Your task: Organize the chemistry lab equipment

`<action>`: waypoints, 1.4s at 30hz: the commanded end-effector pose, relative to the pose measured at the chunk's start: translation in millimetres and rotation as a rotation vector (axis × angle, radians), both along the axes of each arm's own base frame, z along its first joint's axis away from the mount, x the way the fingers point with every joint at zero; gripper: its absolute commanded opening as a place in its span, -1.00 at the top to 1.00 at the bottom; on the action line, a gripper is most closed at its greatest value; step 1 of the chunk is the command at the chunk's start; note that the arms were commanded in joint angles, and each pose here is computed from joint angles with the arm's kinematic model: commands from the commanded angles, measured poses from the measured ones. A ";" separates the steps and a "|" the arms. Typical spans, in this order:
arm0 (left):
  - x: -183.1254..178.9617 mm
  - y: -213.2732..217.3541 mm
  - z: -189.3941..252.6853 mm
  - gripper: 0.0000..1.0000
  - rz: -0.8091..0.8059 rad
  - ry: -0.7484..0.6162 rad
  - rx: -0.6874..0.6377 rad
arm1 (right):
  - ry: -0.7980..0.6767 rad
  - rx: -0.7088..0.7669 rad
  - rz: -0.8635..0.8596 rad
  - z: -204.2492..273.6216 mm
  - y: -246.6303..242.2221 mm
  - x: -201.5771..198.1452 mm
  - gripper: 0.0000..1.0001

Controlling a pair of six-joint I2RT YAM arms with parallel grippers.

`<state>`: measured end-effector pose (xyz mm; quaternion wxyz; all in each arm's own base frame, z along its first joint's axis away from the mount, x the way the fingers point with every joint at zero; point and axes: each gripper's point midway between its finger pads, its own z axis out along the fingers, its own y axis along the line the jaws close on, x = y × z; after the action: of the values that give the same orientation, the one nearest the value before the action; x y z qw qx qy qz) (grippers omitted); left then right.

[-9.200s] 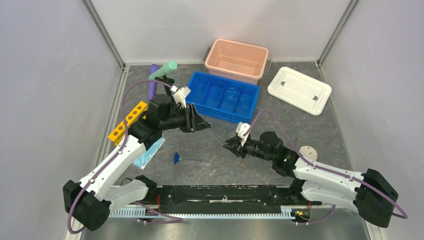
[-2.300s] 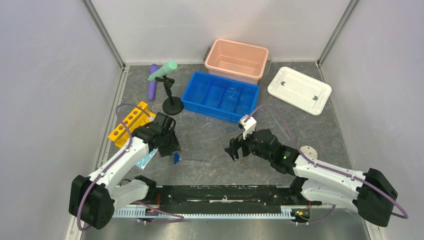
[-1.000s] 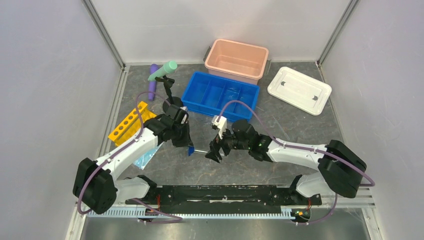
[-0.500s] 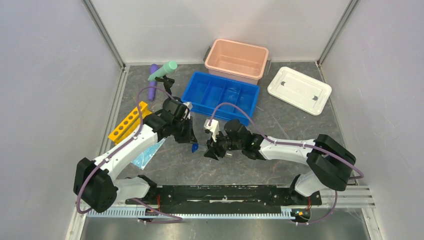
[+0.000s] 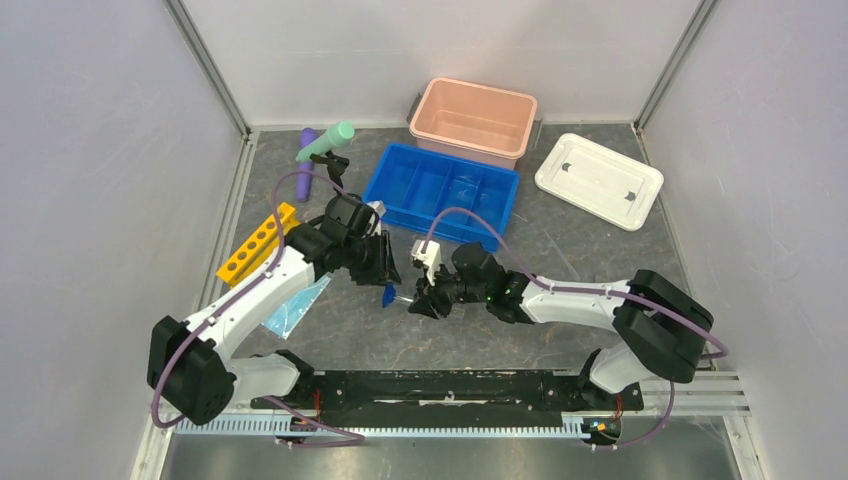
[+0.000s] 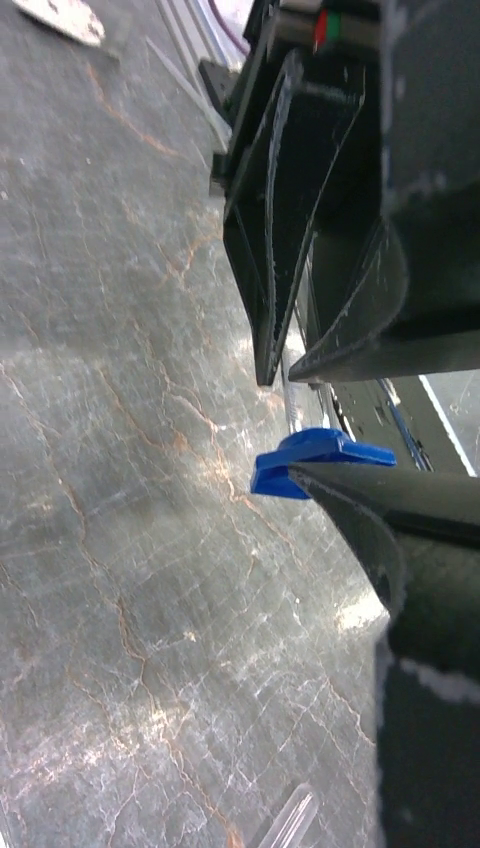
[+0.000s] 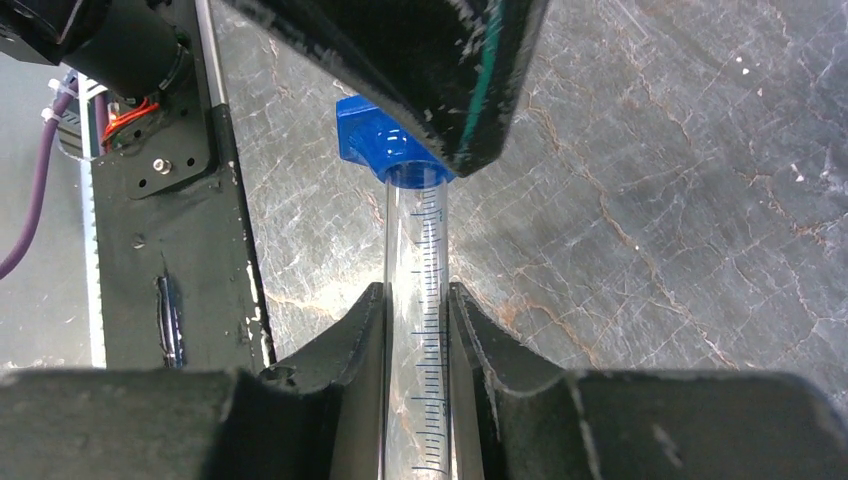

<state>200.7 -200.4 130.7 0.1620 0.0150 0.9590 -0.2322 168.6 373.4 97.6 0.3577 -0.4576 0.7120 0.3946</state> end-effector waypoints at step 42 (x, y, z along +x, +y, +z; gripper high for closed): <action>6.5 -28.1 259.2 -0.46 0.088 -0.070 -1.338 | -0.581 0.826 -0.245 248.5 -59.7 8.0 0.52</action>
<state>224.1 -227.0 358.7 0.2013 -0.1238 0.6546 -0.7181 179.5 320.0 324.1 0.7099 -0.2998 0.4517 0.4497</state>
